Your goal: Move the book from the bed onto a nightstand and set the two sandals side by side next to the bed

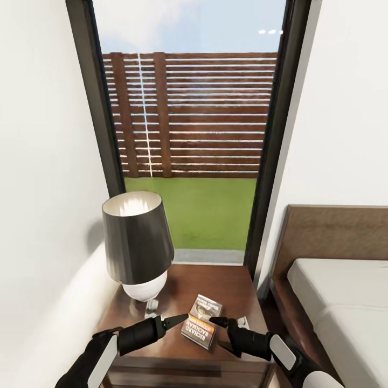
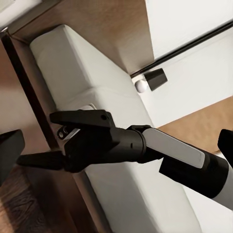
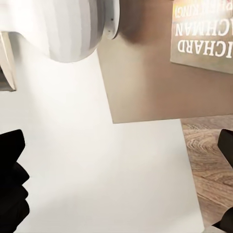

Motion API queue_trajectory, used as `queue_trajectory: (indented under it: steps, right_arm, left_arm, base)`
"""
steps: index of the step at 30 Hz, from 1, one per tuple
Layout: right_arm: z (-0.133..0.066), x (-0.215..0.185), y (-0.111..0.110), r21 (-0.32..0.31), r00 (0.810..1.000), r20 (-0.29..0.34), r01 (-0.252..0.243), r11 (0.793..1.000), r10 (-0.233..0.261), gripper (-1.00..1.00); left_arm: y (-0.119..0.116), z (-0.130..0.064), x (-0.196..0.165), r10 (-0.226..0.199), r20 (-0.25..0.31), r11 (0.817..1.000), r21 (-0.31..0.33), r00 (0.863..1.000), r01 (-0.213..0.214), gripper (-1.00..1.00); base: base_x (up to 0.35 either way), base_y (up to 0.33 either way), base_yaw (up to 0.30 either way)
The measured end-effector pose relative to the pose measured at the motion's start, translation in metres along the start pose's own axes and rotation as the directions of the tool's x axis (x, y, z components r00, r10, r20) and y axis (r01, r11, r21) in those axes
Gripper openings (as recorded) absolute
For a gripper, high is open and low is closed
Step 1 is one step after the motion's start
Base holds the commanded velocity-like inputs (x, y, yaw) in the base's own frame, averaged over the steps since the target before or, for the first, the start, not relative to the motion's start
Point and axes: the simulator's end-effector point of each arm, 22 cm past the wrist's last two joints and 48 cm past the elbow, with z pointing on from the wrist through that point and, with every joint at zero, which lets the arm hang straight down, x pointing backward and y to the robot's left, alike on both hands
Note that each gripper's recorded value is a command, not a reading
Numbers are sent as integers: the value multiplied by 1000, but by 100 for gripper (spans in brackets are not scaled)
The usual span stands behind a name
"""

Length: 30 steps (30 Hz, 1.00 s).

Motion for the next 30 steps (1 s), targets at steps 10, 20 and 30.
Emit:
queue_trajectory:
  steps: [10,20,30]
  right_arm:
    - [-9,-5,18,6,1000,5,6,1000,-6,100]
    - [-70,-49,-2,104,996,79,31,994,-40,100]
    - [-157,-91,-51,369,968,63,203,907,-243,100]
  left_arm:
    - [-5,0,-14,4,1,999,-54,1000,-4,100]
    - [12,-7,-25,6,-3,982,-190,1000,-7,100]
    - [72,-35,-23,47,-96,842,-531,994,-90,100]
  base:
    - [0,0,0]
    - [0,0,0]
    - [0,0,0]
